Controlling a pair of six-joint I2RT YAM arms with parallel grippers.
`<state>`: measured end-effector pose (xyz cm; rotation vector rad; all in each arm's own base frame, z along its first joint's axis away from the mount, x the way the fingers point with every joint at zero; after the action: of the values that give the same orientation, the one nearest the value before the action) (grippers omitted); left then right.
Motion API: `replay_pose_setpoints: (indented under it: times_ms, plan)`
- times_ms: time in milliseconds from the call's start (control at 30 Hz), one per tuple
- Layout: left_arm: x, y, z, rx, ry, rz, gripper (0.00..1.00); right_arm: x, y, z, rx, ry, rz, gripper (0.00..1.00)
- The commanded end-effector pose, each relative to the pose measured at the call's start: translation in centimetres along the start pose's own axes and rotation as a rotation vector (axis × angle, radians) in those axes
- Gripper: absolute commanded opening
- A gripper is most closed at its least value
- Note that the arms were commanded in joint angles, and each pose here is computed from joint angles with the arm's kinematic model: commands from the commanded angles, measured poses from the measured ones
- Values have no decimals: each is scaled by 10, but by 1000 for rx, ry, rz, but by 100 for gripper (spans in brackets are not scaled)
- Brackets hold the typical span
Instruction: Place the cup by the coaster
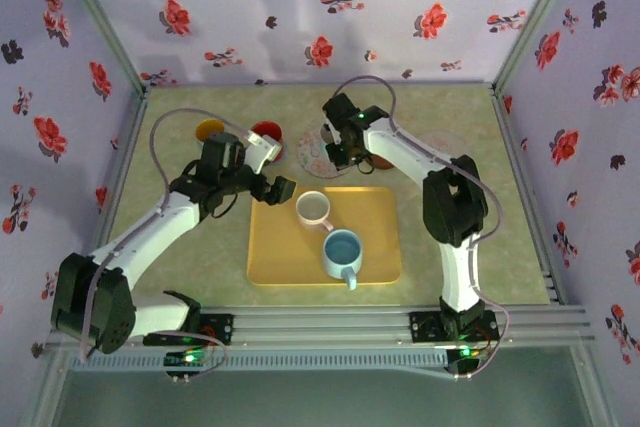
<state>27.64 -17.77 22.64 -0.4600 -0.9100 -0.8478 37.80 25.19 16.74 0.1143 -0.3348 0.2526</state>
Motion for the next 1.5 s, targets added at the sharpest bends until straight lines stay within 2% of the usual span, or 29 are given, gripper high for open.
replay_pose_setpoints:
  times_ms: [0,433,600,700,1000,1200,1333,1467]
  plan:
    - [14,7,0,6,-49,-44,100,28,5,9,28,-95,2,0]
    - [10,13,-6,3,-30,-33,100,41,6,-24,10,-89,13,0]
    - [9,13,-6,2,-23,-31,100,40,5,-31,6,-81,20,7]
    - [9,12,-5,0,-22,-30,100,38,4,-33,2,-77,21,15]
    - [10,11,-3,0,-26,-30,100,35,4,-32,8,-74,11,26]
    - [12,10,1,2,-30,-39,100,34,5,-24,18,-87,0,38]
    - [15,9,5,5,-40,-42,100,34,6,-14,28,-100,-7,49]
    - [21,7,13,7,-46,-48,100,30,6,0,45,-123,-11,68]
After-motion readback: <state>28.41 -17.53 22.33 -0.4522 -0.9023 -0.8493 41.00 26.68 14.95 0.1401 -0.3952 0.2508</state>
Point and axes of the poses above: each hand's point on the last joint's axis, 136 mm out from that joint toward the fingers, its own z axis back along the fingers, its own y axis along the line the jaws close on, x = y × z, the point moved 7 cm from there along z, back along the fingers, and after that the axes turned 10 degrees about -z, right-handed, at the moved point
